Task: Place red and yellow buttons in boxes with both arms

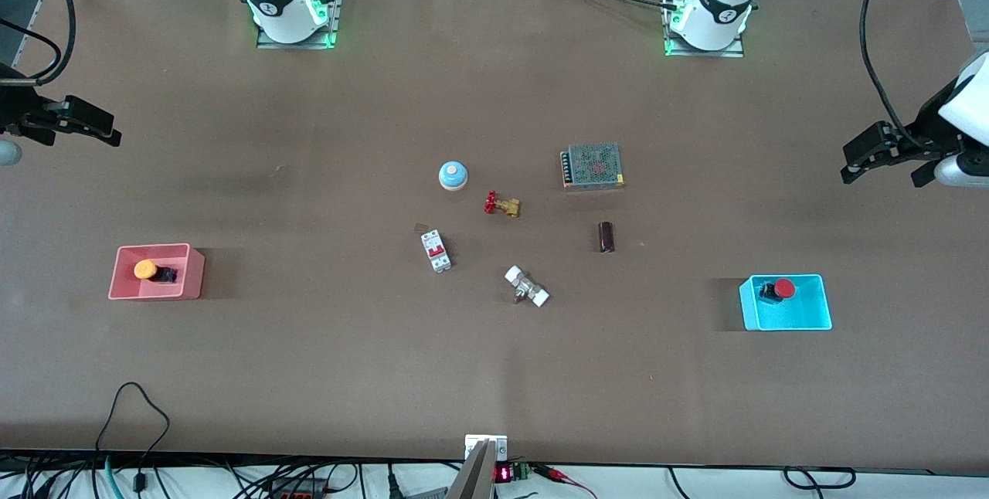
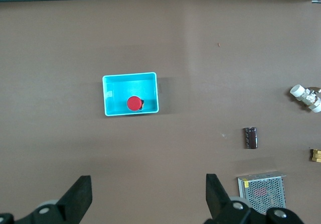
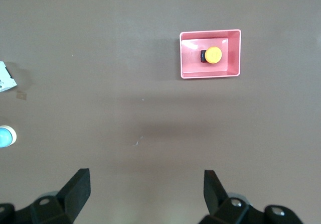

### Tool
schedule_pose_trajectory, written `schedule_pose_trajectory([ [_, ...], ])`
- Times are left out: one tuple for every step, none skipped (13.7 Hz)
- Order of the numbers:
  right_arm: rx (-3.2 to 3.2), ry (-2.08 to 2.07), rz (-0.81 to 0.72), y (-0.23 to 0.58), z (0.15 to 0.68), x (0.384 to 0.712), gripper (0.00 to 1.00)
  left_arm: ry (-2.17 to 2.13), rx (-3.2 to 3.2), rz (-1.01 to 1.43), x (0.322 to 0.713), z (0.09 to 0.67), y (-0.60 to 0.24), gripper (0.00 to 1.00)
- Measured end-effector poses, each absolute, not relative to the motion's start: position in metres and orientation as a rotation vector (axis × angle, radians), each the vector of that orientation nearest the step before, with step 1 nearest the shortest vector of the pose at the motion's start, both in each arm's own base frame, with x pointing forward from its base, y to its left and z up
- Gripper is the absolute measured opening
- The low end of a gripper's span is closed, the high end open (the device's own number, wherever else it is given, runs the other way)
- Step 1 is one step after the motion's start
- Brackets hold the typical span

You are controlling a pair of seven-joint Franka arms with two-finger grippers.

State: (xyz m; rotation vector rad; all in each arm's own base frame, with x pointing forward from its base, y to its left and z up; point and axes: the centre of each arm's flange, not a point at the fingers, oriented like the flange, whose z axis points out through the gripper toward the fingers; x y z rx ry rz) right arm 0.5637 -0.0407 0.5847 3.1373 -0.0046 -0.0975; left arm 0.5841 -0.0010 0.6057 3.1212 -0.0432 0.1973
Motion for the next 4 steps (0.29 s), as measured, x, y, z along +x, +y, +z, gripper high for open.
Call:
schedule_pose_trajectory([
  [3.137,-0.005,-0.1,-0.0407,0.5845,0.5635,1.0,-0.04,3.121,0.2,0.5834,0.607,0.0004,1.0],
  [3.137,-0.005,-0.102,-0.0407,0.5842,0.5634,1.0,-0.039,3.121,0.201,0.5831,0.6074,0.0005,1.0],
  [3.137,-0.005,-0.103,-0.0407,0.5841,0.5633,1.0,-0.039,3.121,0.199,0.5829,0.6072,0.0005,1.0],
  [3.137,-0.005,-0.104,-0.0407,0.5841,0.5632,1.0,-0.039,3.122,0.179,0.5817,0.6061,0.0008,1.0],
])
